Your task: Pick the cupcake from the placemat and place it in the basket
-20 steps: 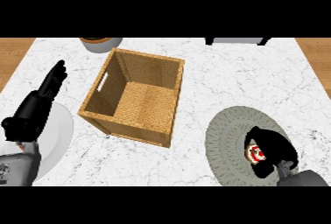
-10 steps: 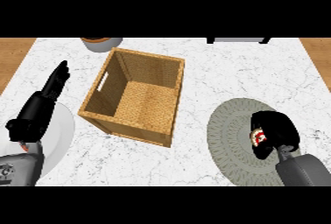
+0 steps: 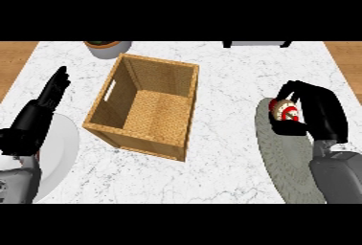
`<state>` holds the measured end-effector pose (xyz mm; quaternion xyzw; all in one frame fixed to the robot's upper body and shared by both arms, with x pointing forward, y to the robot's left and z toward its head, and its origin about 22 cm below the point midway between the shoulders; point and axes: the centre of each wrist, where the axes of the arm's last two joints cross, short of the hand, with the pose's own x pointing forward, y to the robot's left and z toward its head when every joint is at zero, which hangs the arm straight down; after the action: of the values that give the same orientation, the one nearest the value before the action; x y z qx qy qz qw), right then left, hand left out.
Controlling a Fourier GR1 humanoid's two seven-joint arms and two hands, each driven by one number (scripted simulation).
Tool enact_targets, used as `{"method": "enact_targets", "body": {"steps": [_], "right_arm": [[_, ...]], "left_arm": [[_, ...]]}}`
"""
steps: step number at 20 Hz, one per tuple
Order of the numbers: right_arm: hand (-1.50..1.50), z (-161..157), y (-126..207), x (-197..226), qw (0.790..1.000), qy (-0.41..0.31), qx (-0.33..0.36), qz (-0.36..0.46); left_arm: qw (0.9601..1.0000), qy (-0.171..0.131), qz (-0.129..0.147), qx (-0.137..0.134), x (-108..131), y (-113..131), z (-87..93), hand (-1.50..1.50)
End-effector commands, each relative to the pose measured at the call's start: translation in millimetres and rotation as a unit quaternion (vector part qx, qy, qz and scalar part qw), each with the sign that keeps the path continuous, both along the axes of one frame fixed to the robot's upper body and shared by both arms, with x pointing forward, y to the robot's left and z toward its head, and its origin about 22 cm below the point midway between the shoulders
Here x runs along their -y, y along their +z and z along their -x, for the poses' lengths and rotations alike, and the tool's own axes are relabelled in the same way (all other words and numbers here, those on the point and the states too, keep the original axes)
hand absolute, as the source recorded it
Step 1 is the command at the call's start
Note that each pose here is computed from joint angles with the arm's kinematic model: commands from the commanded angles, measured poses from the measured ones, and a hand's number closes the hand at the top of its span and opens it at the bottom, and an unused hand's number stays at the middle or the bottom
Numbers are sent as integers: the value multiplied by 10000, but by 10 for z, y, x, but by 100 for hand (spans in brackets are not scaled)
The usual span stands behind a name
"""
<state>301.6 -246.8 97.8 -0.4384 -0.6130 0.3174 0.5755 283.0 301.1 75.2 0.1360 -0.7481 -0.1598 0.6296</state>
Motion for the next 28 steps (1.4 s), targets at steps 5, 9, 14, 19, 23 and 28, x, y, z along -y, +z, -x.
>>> {"method": "enact_targets", "body": {"steps": [5,9,14,19,23,28], "right_arm": [[150,116,1241,-289,9801,858,1368,-1156],[150,169,1604,-689,9726,1390,1299,-1338],[150,222,2070,-1161,9691,1702,934,-1524],[150,255,2384,-1789,9703,1885,607,-1392],[150,133,2248,-1928,9705,1806,318,-1563],[150,-201,2358,-2290,9742,1755,-226,-1401]], "left_arm": [[10000,-56,69,-2,-65,-20,-13,0],[9999,-115,-15,25,92,-28,56,0],[9999,-158,4,6,2,109,-57,0],[9999,-103,-11,-12,92,-58,-80,0],[9999,-134,-19,83,56,23,-67,0],[9999,-158,26,13,274,-85,-141,0]]}}
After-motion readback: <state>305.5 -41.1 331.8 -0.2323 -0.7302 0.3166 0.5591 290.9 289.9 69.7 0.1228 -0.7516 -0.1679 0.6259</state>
